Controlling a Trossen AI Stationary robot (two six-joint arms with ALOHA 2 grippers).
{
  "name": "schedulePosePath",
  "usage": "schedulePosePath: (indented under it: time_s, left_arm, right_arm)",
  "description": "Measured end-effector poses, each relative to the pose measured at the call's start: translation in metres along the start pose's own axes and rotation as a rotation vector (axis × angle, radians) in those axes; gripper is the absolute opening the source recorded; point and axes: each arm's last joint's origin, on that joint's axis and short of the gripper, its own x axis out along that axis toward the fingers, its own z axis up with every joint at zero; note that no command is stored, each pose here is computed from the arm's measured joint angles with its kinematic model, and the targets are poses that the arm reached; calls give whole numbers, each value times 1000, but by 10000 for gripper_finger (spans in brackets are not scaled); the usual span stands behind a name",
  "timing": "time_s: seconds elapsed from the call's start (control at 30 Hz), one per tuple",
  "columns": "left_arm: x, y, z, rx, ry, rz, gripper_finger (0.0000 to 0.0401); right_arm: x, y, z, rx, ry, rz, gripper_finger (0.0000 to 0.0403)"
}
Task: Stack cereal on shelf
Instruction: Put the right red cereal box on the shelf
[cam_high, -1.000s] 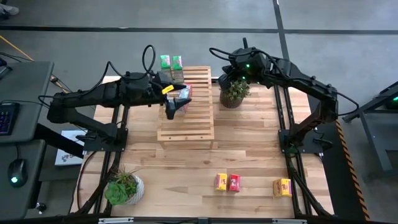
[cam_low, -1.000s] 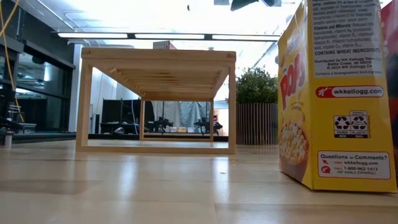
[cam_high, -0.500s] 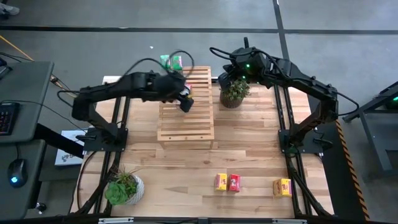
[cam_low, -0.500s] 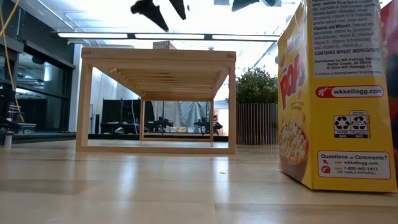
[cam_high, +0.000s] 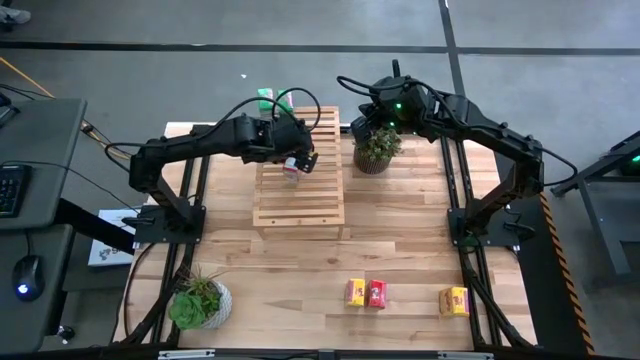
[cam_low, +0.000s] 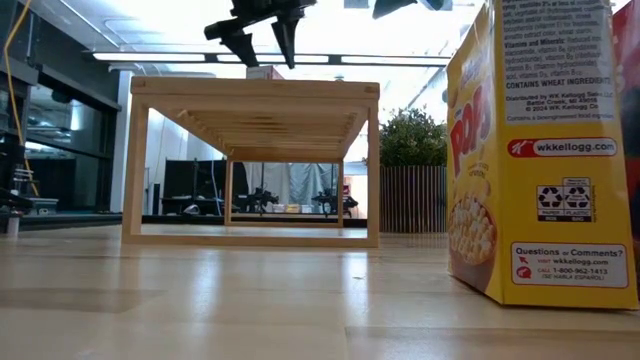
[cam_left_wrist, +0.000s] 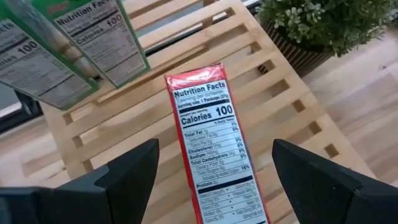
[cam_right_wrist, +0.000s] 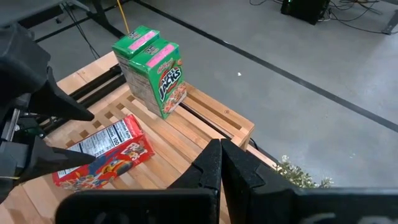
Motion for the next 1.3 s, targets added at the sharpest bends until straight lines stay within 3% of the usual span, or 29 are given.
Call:
schedulePosePath:
  time_s: [0.37,0.87,1.0,1.3]
  left_arm:
    - [25,4,-6,-72,91,-30,303]
    - [46,0,-17,-54,134,-5,297]
    - [46,0,-17,-54,117,9,271]
    - [46,2,-16,-45,114,11,173]
  right_arm:
    - [0,0,0,0,1,0,0]
    - [0,0,0,0,1,0,0]
    - [0,0,0,0,1,0,0]
    - [0,0,0,2,1,0,0]
